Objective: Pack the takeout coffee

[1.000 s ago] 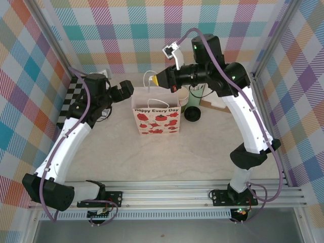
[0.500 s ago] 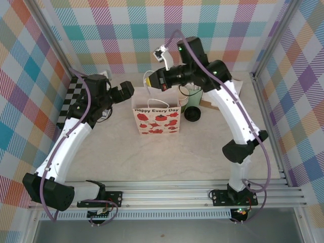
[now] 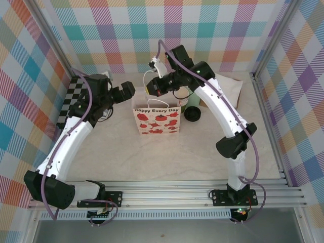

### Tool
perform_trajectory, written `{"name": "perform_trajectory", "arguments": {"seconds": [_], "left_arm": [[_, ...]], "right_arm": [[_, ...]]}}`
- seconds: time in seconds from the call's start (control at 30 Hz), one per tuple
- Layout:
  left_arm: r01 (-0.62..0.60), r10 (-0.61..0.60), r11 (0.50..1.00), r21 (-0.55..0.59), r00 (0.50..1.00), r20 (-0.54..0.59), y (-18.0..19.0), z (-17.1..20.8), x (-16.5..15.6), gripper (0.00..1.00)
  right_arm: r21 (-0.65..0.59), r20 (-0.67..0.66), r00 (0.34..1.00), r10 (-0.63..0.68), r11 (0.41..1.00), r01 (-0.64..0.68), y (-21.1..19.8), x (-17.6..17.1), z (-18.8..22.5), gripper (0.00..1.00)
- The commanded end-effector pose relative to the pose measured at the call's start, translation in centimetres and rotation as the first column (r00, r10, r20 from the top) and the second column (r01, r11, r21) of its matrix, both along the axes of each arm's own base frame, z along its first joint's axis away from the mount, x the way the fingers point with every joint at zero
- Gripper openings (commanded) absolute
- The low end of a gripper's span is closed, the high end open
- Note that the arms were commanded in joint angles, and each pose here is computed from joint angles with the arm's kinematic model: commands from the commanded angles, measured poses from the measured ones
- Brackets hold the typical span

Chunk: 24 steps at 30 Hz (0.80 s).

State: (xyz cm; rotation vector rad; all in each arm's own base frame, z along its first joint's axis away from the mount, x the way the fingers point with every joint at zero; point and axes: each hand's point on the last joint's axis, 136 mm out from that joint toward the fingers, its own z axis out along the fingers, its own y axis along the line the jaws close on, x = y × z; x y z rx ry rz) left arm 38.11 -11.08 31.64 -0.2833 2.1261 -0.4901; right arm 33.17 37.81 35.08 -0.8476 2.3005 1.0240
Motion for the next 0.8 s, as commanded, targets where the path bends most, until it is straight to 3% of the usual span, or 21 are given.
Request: {"name": "perform_trajectory", "arguments": {"seconds": [0.0,0.37,0.6,0.77], "left_arm": [[0.010,-0.009,1.000,-0.013,1.000,0.015,-0.1,0.2,0.4,1.00],[0.015,-0.015,1.000,-0.017,1.000,0.009,-0.2,0.0,0.4,1.00],[0.024,-0.024,0.999,-0.035,1.000,-0.001,-0.6,-0.2,0.6,1.00],[0.019,-0.019,0.999,-0.029,1.000,-0.009,-0.5,-0.4,0.5,1.00]], "right_arm": [[-0.056,0.017,1.000,0.008,0.998,-0.007,-1.0,0.0,-1.0,0.00],[-0.206,0.080,0.993,-0.089,0.973,0.103,-3.9,1.6,-2.6,0.01],[-0.009,-0.036,0.998,0.056,0.998,-0.056,0.6,0.4,-1.6,0.02],[0.048,-0.061,0.994,0.093,0.995,-0.090,1.8,0.1,-1.1,0.01]]}}
